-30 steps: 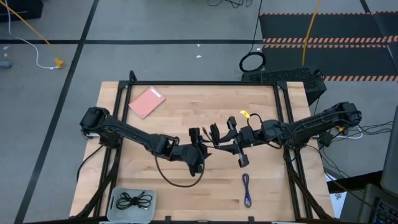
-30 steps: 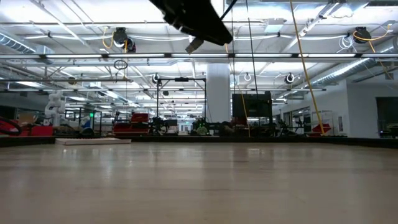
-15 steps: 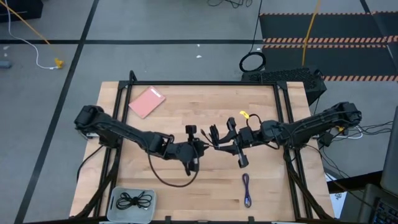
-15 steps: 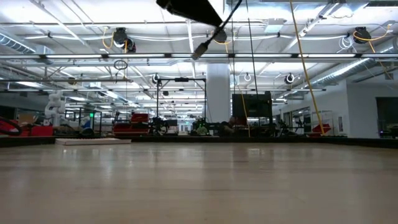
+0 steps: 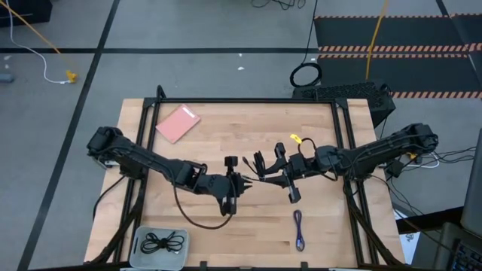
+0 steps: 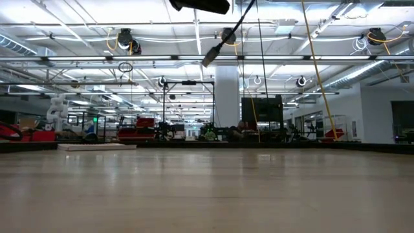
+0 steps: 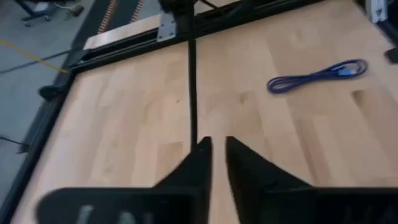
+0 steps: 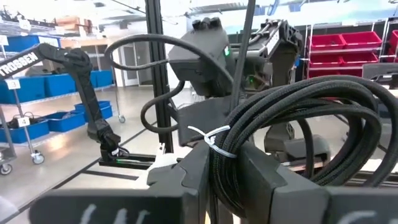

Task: Pick and place USB-C Cables
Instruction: Put the black charger cable into the white bin

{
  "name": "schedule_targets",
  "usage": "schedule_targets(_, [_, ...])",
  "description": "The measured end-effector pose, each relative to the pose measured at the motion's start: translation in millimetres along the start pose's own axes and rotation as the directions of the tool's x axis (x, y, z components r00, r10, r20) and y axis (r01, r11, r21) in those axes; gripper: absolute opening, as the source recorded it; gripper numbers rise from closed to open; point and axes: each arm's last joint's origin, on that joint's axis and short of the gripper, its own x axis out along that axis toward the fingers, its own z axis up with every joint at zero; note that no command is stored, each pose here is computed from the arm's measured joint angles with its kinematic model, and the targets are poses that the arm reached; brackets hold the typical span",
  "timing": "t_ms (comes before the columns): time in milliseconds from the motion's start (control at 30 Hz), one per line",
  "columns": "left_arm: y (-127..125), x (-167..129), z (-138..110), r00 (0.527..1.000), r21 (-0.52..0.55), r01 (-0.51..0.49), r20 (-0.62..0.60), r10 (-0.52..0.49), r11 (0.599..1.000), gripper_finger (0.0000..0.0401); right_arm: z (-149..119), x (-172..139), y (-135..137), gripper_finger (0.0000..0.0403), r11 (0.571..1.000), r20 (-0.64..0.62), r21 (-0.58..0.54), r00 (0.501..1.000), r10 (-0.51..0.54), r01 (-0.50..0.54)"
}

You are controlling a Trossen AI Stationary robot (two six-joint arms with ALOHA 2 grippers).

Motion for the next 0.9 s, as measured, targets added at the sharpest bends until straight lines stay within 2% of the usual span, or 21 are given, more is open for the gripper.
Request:
schedule_targets(133, [3.1, 7.4, -1.8, 1.0, -0.021, -0.013, -0.003, 0.013, 1.0, 0.0144, 0.8, 0.0, 0.1, 0.0054, 1.0, 0.008, 0.0, 1.0, 0.001, -0.001])
schedule_targets(233, [-1.1, 19.1, -5.9, 1.0, 0.005, -0.016, -0.01, 0.016, 1.0, 0.0202, 1.5, 0.0, 0.1, 0.0054, 1.0, 0.016, 0.0, 1.0, 0.001, -0.001])
schedule_targets(367, [2.7, 33.1, -11.0, 0.997, 0.024, -0.074, -0.022, 0.075, 0.997, 0.0237, 2.2, 0.0, 0.2, 0.0054, 1.0, 0.023, -0.001, 1.0, 0.002, -0.002])
schedule_targets(433, [6.5, 35.5, -12.0, 0.995, 0.035, -0.094, -0.028, 0.095, 0.995, 0.0227, 2.2, 0.0, 0.2, 0.0054, 1.0, 0.023, -0.001, 1.0, 0.002, -0.002])
schedule_targets(500, [6.0, 35.2, -11.8, 0.994, 0.053, -0.1, -0.028, 0.102, 0.994, 0.0193, 1.7, 0.0, 0.2, 0.0054, 1.0, 0.018, -0.001, 1.0, 0.002, -0.002])
schedule_targets(700, [0.0, 28.7, -8.7, 0.996, 0.123, -0.086, -0.012, 0.088, 0.989, 0.0023, 1.4, 0.0, 0.2, 0.0054, 1.0, 0.014, -0.001, 1.0, 0.002, -0.002])
schedule_targets(900, [-0.1, 20.0, -6.6, 0.993, 0.136, -0.112, -0.017, 0.116, 0.984, 0.0024, -1.3, 0.0, -0.1, 0.0054, 1.0, -0.013, 0.0, 1.0, 0.0, 0.0])
